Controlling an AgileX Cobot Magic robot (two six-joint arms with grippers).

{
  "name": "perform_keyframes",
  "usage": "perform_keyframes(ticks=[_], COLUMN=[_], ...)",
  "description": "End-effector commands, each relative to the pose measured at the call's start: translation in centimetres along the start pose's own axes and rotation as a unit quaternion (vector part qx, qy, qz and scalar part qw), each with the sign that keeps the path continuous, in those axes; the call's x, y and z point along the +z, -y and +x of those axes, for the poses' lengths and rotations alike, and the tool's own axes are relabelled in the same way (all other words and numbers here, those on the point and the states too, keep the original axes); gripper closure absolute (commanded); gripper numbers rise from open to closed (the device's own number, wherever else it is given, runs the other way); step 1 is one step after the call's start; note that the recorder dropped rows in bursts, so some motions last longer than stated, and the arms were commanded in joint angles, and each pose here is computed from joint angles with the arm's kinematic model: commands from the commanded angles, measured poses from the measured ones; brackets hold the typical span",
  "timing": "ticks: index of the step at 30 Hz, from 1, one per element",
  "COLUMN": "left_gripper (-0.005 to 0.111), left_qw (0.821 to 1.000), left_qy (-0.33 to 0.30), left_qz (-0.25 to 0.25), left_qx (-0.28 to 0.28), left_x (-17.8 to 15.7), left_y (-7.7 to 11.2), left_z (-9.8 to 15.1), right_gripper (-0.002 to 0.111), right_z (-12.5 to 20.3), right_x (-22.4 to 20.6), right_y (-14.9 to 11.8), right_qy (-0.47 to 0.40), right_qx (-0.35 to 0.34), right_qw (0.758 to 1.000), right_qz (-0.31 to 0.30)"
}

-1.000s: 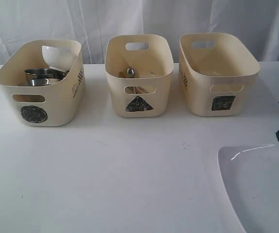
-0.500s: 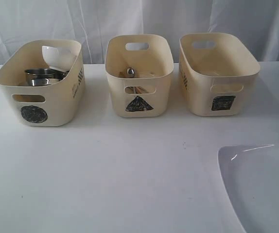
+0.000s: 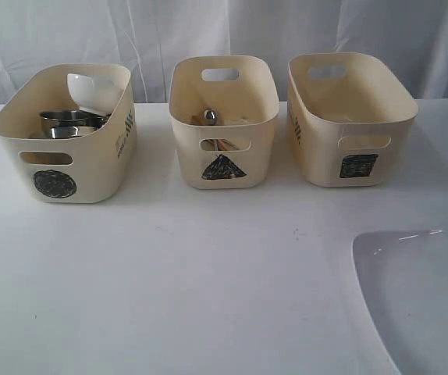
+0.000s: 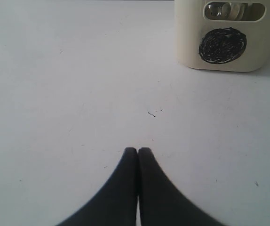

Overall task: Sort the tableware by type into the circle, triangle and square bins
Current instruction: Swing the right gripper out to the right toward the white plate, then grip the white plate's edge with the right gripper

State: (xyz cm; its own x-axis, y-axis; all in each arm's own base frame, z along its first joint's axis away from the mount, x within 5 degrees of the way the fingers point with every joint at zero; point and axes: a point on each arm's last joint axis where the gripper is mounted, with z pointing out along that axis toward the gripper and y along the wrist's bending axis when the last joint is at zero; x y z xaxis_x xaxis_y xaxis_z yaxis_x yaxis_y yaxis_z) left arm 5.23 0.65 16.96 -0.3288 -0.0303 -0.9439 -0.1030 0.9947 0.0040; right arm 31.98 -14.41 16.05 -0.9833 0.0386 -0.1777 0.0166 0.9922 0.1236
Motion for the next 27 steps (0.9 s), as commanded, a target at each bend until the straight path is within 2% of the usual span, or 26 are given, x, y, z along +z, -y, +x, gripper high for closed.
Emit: perform_keyframes(ticks=[1, 7, 13, 15, 17, 20, 23, 27], left_gripper=[0.107, 0.107, 0.107, 0.107, 0.107, 0.107, 0.107, 0.107], left_qw=[1.0, 1.0, 1.0, 1.0, 1.0, 1.0, 1.0, 1.0], left_qy=[0.003, 0.003, 0.003, 0.003, 0.003, 0.003, 0.003, 0.003], left_qz=[0.004, 0.004, 0.004, 0.004, 0.004, 0.004, 0.004, 0.004], left_qx=[-0.004, -0.004, -0.004, -0.004, -0.004, -0.004, -0.004, -0.004], left_x=[0.0, 0.0, 0.0, 0.0, 0.0, 0.0, 0.0, 0.0], left_y=[0.1, 0.1, 0.1, 0.1, 0.1, 0.1, 0.1, 0.1], left_z=[0.1, 0.1, 0.1, 0.1, 0.1, 0.1, 0.1, 0.1], right_gripper=[0.04, 0.04, 0.042, 0.059, 0.072, 0.084, 0.103, 0.108], right_z=[-1.2, -1.0, -0.1, 0.8, 1.1, 1.2, 0.8, -0.1], right_x=[-1.3, 0.3, 3.8, 5.4, 6.2, 6.3, 5.8, 5.6], right_y=[0.7, 1.5, 1.4, 0.6, 0.1, -0.6, -2.0, -2.8], right_qy=[0.03, -0.005, -0.069, -0.106, -0.117, -0.11, -0.083, -0.035], right_qx=[-0.003, -0.021, -0.072, -0.121, -0.141, -0.151, -0.14, -0.125], right_qw=[0.999, 0.999, 0.995, 0.982, 0.972, 0.964, 0.95, 0.945], right_qz=[0.02, 0.032, -0.027, -0.104, -0.145, -0.191, -0.267, -0.301])
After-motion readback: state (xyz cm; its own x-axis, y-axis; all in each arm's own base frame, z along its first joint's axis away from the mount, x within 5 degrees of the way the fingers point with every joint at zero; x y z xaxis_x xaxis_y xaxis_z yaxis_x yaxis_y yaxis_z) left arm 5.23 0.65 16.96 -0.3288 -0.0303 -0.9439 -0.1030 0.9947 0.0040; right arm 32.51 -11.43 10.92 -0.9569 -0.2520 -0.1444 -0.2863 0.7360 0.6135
